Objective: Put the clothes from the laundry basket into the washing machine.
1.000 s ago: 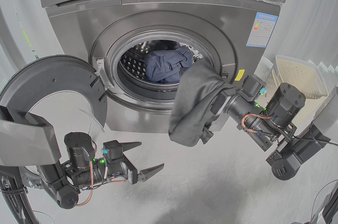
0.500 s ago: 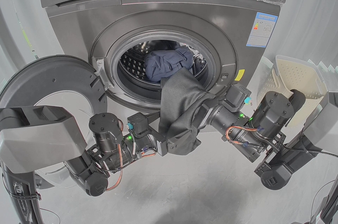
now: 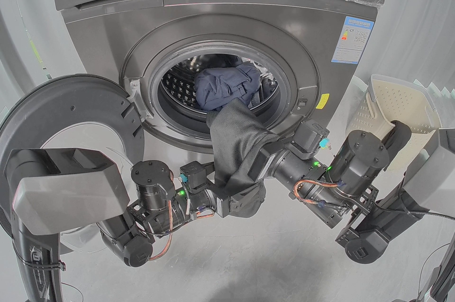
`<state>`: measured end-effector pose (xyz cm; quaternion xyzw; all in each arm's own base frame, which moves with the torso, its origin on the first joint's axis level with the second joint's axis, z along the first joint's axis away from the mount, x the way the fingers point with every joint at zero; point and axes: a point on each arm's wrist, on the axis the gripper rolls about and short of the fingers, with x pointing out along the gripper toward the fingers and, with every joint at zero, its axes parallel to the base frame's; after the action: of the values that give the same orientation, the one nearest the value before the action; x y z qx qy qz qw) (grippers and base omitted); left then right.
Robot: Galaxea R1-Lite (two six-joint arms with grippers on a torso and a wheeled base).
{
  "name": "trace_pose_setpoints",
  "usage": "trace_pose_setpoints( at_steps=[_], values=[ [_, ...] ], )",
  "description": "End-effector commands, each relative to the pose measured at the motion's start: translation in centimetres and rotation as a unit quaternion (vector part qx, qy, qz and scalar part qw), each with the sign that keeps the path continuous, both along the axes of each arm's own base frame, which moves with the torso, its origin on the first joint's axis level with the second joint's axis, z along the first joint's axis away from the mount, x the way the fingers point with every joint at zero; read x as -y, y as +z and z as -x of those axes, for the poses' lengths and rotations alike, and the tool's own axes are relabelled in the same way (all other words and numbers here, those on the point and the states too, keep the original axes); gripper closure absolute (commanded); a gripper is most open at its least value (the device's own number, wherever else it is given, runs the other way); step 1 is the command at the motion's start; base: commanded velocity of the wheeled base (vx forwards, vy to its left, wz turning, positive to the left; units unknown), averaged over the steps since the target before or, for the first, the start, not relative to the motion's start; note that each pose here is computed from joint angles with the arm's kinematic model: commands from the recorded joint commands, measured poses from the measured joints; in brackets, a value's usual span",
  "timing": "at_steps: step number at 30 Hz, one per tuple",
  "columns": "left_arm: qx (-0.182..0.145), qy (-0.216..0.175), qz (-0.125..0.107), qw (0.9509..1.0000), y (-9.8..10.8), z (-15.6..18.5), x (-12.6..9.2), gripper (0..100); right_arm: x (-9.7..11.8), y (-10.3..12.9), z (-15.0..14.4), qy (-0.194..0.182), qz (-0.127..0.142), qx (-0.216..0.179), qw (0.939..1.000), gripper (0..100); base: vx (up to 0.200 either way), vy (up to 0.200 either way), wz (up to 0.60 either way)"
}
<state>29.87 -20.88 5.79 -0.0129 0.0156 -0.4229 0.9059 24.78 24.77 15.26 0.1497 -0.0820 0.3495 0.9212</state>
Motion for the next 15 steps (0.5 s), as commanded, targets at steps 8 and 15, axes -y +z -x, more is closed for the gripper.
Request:
trace_pose_setpoints(
  at_steps=[8,15],
  values=[
    [-0.005,0.034,-0.002,0.9994,-2.6,-2.6,0.7,0,-0.9,-0.4,1.9,0.01,0.004,-0.016,0.9998,100,0.0,0.0,0.0],
    [0.017,0.052,0.015,0.9984,-2.3,-4.4,1.1,0,-0.7,-0.7,2.8,0.017,0.008,-0.025,0.9995,100,0.0,0.0,0.0]
  ],
)
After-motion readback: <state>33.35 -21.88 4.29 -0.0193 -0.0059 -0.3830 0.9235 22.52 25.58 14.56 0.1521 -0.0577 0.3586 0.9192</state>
